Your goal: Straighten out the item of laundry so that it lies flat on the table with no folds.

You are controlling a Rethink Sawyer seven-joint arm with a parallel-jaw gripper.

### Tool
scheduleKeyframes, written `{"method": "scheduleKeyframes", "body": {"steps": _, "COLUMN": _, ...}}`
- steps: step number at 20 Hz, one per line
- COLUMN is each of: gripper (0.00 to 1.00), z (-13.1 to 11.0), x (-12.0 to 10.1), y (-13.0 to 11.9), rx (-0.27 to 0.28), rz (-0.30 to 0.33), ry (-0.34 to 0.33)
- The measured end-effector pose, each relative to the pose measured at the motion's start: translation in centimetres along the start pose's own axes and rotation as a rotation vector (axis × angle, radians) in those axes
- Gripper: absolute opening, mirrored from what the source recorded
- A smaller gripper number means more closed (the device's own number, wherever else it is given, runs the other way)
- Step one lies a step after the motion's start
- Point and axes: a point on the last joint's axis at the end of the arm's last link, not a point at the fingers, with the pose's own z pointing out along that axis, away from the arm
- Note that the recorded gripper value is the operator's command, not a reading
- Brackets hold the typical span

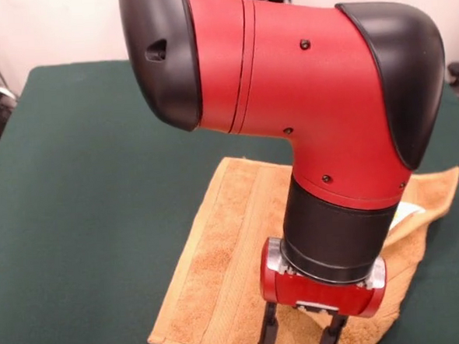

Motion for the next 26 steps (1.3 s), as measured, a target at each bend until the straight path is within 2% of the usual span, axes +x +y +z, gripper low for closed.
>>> {"method": "scheduleKeyframes", "body": {"steps": 13, "gripper": 1.0, "z": -1.3, "x": -0.4, "y": -0.5, "rx": 0.001, "rz": 0.026, "ry": 0.053}}
{"method": "scheduleKeyframes", "body": {"steps": 21, "gripper": 1.0, "z": -2.5, "x": 0.3, "y": -0.7, "rx": -0.003, "rz": 0.046, "ry": 0.164}}
{"method": "scheduleKeyframes", "body": {"steps": 26, "gripper": 1.0, "z": -2.8, "x": 0.5, "y": -0.9, "rx": 0.002, "rz": 0.051, "ry": 0.192}}
